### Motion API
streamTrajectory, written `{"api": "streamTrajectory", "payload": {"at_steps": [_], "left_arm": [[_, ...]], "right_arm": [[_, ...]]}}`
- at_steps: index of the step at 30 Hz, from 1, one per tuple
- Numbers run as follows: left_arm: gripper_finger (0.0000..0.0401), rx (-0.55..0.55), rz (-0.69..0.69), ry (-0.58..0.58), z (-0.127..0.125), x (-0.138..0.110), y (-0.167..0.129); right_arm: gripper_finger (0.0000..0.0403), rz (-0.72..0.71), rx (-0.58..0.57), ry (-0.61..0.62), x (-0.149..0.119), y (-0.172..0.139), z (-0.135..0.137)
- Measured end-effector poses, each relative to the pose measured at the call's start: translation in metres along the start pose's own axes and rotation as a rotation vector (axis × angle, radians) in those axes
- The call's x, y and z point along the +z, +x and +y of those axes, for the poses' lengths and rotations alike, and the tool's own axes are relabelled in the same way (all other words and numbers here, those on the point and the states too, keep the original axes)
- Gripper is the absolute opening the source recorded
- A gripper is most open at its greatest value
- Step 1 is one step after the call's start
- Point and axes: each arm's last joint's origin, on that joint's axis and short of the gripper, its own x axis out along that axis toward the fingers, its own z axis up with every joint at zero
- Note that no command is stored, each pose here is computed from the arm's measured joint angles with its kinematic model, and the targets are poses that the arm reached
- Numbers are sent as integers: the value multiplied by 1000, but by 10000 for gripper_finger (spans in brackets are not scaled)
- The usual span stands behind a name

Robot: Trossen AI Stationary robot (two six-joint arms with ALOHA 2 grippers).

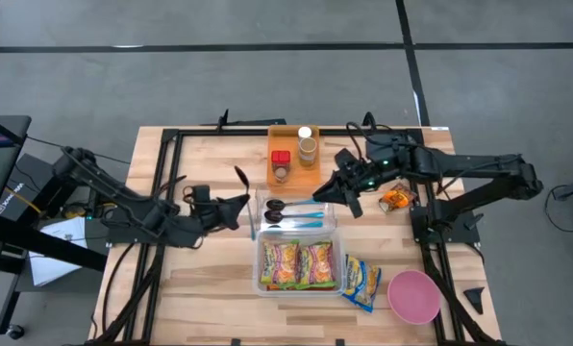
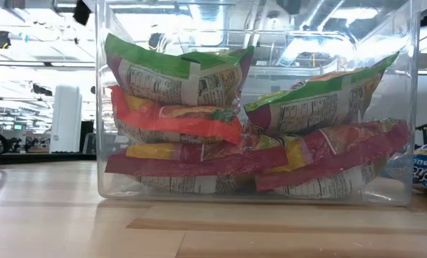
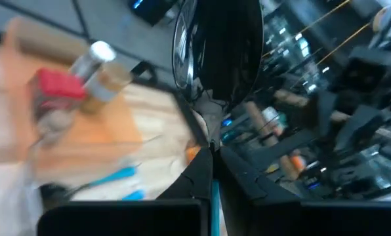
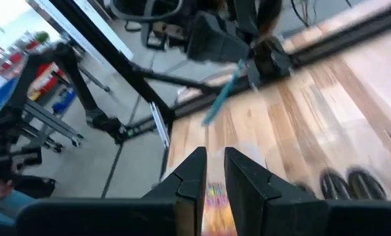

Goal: Pick & Place Food Item
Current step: Put the blue spoon into the transparent bin

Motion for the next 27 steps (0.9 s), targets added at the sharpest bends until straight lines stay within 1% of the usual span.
{"api": "streamTrajectory", "payload": {"at_steps": [3,7,12,16,20,27], "left_arm": [[2,-35,-46,-29,-10,1,9],[2,-30,-104,-67,-13,-3,22],[2,-10,-147,-96,-12,-11,41],[2,-13,-167,-130,-11,-17,54],[2,-21,-167,-164,-10,-23,61],[2,-18,-166,-186,-9,-26,62]], "right_arm": [[52,-25,28,-7,2,17,-1],[52,-38,46,-18,-1,41,-4],[52,-21,-69,17,-13,67,-12],[60,8,-109,22,-24,83,-13],[92,36,-124,48,-29,89,-15],[177,23,-144,69,-26,87,-20]]}}
